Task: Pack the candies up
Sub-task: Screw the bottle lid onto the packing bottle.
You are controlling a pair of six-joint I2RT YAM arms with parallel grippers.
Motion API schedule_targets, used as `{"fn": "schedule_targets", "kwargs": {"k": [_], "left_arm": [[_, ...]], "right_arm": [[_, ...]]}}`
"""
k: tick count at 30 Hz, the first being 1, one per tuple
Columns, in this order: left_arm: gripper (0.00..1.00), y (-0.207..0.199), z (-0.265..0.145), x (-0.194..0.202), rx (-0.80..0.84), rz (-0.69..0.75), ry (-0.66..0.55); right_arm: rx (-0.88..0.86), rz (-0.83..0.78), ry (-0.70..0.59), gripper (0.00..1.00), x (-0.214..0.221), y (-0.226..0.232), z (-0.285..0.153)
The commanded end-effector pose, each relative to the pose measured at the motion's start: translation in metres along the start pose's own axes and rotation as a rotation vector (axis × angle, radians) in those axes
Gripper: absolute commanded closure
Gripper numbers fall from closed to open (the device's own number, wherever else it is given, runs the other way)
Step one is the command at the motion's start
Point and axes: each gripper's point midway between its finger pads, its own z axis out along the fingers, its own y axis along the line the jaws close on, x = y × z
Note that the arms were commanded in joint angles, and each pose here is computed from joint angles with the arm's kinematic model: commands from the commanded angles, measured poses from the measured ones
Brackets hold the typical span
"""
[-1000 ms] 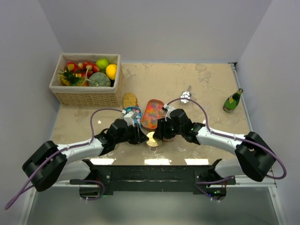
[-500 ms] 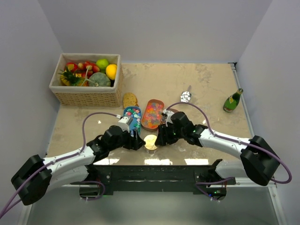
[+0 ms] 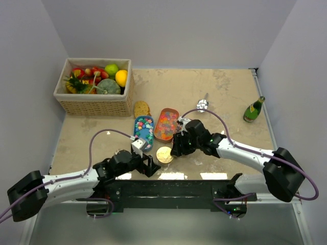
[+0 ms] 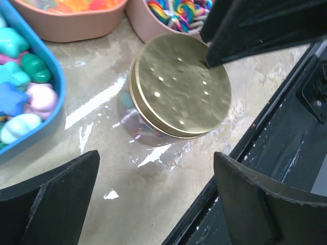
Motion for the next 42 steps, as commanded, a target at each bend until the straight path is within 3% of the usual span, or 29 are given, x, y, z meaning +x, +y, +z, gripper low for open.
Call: {"fn": "schedule_targets", "kwargs": {"k": [1, 5, 12, 16, 20, 33, 42], "left_arm": [[0.0, -0.001, 0.005, -0.03, -0.065, 0.095, -0.137], [0.0, -0.016, 0.007, -0.043, -0.043, 0.084, -0.228], [0.01, -0.02, 0.023, -0.002, -0.115, 0.246, -0.173], [0.02, -0.021, 0.028, 0.0, -0.146, 0.303, -0.22], [0.02, -0.024, 0.032, -0.008, -0.174, 0.312, -0.283], [0.0, -0.015, 0.045, 0.006, -0.21, 0.317, -0.272], [0.0, -0.028, 0.048, -0.007, -0.143, 0.339, -0.358]], "right_arm": [[-0.014, -0.017, -0.029, 0.46, -0.013, 0.008, 0.0], [-0.019, -0.011, -0.022, 0.47, -0.014, 0.01, 0.0], [-0.052, -0.009, -0.027, 0.48, -0.016, 0.017, -0.004], [-0.079, -0.01, -0.021, 0.49, -0.015, 0.023, -0.005], [-0.087, -0.015, -0.008, 0.5, -0.013, 0.024, -0.005], [-0.08, 0.003, 0.033, 0.52, 0.0, 0.018, 0.005], [-0.096, -0.028, 0.02, 0.37, -0.005, 0.021, 0.006]]}}
